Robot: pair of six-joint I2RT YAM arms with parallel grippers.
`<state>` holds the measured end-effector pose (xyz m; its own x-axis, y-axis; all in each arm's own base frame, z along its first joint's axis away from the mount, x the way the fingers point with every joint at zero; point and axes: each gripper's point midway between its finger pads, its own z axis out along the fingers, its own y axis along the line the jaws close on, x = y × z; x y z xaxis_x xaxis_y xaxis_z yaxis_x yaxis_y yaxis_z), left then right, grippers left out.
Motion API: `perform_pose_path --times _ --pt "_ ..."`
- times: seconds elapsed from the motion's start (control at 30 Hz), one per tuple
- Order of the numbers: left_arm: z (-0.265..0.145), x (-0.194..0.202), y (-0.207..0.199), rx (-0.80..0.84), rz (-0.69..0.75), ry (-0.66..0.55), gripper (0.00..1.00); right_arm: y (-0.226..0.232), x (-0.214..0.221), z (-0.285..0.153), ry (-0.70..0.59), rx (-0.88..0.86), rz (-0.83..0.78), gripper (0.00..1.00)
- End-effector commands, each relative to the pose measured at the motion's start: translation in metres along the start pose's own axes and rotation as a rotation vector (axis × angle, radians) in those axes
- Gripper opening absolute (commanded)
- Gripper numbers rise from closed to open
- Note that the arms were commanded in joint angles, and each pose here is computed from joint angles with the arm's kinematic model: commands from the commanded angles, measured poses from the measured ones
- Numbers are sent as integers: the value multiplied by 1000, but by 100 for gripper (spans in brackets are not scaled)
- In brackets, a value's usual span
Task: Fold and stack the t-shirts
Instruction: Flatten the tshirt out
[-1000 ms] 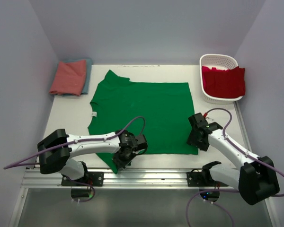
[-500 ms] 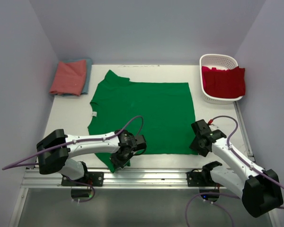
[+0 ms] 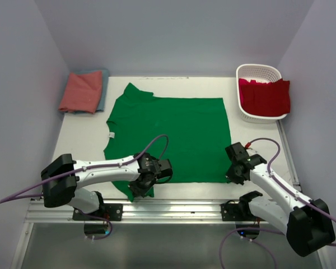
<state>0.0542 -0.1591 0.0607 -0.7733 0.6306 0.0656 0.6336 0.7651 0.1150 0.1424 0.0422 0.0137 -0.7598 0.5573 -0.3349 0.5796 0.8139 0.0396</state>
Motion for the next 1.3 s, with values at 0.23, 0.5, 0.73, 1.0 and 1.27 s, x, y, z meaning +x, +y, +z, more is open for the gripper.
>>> perform_pose_path --times 0.23,0.5,0.73,1.0,1.27 --pt "-37 -68 57 -90 -311 -326 0 28 -67 -41 -224 -50 -7 0" --pt "-37 -91 127 -279 -460 -343 0 69 -106 -33 -293 -42 -69 0" --pt "-42 -111 178 -353 -569 -384 0 84 -131 -17 -344 35 -105 0" --pt "-35 -122 206 -395 -601 -365 0 89 -150 -10 -376 86 -124 0" --pt "-43 -143 228 -434 -621 -378 0 94 -169 -15 -395 94 -117 0"
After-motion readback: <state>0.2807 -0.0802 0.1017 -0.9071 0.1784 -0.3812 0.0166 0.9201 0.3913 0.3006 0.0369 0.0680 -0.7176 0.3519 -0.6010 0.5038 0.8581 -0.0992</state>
